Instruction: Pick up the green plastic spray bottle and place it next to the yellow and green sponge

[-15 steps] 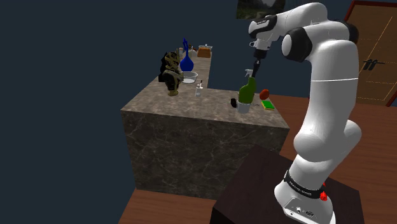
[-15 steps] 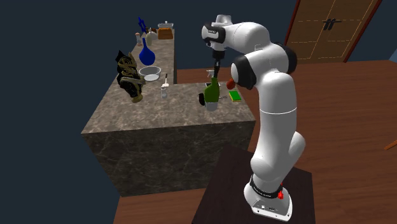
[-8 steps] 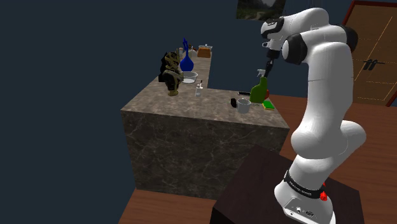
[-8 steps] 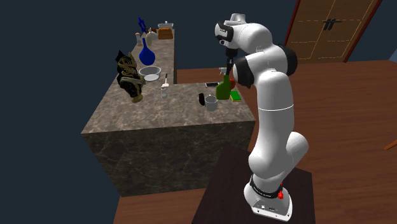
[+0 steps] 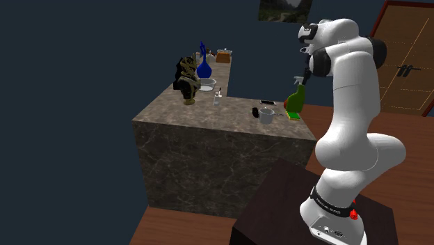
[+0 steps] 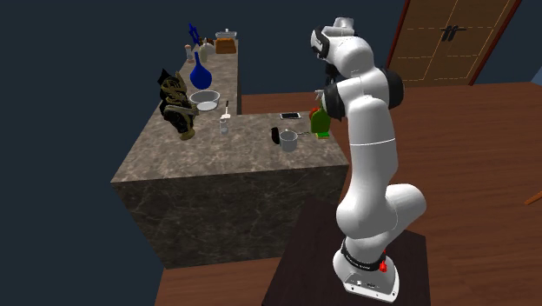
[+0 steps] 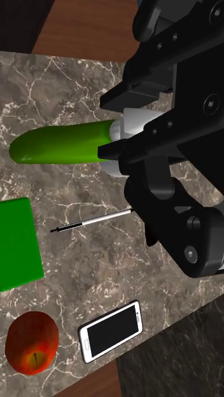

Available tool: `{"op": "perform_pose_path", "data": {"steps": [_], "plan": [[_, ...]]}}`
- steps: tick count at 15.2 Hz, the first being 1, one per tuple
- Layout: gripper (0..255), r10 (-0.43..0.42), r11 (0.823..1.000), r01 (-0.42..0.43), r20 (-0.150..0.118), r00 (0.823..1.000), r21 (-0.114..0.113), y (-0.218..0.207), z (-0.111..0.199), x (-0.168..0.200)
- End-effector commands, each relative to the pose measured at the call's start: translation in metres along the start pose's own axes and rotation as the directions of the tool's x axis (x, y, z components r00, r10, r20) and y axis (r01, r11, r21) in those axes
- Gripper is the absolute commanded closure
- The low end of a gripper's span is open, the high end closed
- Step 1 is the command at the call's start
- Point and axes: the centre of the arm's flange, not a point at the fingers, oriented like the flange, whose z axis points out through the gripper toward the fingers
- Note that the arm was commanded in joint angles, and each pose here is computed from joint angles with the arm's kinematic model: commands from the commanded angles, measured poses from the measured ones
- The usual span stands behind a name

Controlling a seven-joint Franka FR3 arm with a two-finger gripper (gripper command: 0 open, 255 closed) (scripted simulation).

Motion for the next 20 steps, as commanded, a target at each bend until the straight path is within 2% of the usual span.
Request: {"op": "perform_pose_path", "data": {"steps": [1,14,20], "plan": [[255,-0.002,1.000,0.002,0.000,1.000,0.000,0.002,0.007,-0.003],[255,-0.002,1.000,0.002,0.000,1.000,0.000,0.006,0.079,-0.008],[255,-0.002,1.000,0.002,0.000,1.000,0.000,0.006,0.079,-0.008]]}}
